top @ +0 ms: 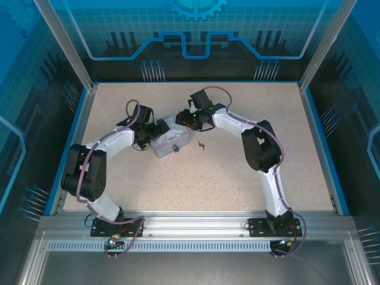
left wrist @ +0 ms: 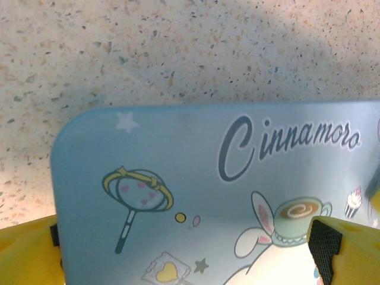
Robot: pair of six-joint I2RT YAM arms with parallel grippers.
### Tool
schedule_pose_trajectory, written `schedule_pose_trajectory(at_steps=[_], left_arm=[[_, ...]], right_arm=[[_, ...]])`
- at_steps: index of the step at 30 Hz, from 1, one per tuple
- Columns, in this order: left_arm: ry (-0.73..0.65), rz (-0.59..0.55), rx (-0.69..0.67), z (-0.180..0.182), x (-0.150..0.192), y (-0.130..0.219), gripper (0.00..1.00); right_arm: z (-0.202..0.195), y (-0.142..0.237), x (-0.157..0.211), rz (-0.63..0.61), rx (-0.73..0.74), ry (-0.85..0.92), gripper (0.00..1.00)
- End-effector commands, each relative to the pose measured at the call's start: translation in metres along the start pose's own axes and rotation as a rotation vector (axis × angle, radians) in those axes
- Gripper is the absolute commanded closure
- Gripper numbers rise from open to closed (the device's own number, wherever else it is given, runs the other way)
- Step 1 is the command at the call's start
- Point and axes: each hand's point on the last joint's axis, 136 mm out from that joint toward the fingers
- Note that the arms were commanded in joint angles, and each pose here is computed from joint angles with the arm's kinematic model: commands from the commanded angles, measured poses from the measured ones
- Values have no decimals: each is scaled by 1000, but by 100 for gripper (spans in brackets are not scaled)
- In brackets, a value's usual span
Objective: Unlock a padlock with a key
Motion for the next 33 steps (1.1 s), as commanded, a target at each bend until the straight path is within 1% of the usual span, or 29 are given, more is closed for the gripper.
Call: schedule_pose_trajectory(at_steps=[1,4,7,11,15,20,23,25,26,29,33], left_arm=[[-73,-23,195,-47,-15,4,1],[-77,-35,179,-40,-18,9,1],[-70,-53,164,-31,-23,14,1],[-43,-79,144,-14,-30,23,1],[-17,-103,138,0,-34,33,1],[-10,-123,130,6,-29,52,1],[9,-111,150,5,-20,64,1],[19,-101,176,2,-11,72,1],[21,-99,189,0,-7,77,1],[15,-98,218,-6,3,89,1],[7,-87,247,-14,11,99,1]], right_arm=[[33,6,56,154,-112,24,43],[33,17,55,123,-112,32,32],[29,30,47,68,-89,45,27],[18,52,36,7,-57,48,27],[3,72,30,-27,-6,96,28],[-33,81,27,-31,135,187,35],[-61,79,28,-17,235,241,46],[-77,76,29,1,280,275,56],[-83,73,31,13,295,284,59],[-94,68,34,42,313,341,63],[-102,65,34,55,334,436,64]])
Point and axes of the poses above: each hand's point on the last joint's axis, 136 mm out from that joint toward the fingers, its own y axis back along the fingers, its own z axis along the line the jaws close on, x = y × z, and after that the axes turned 11 degrees about -y, right-handed
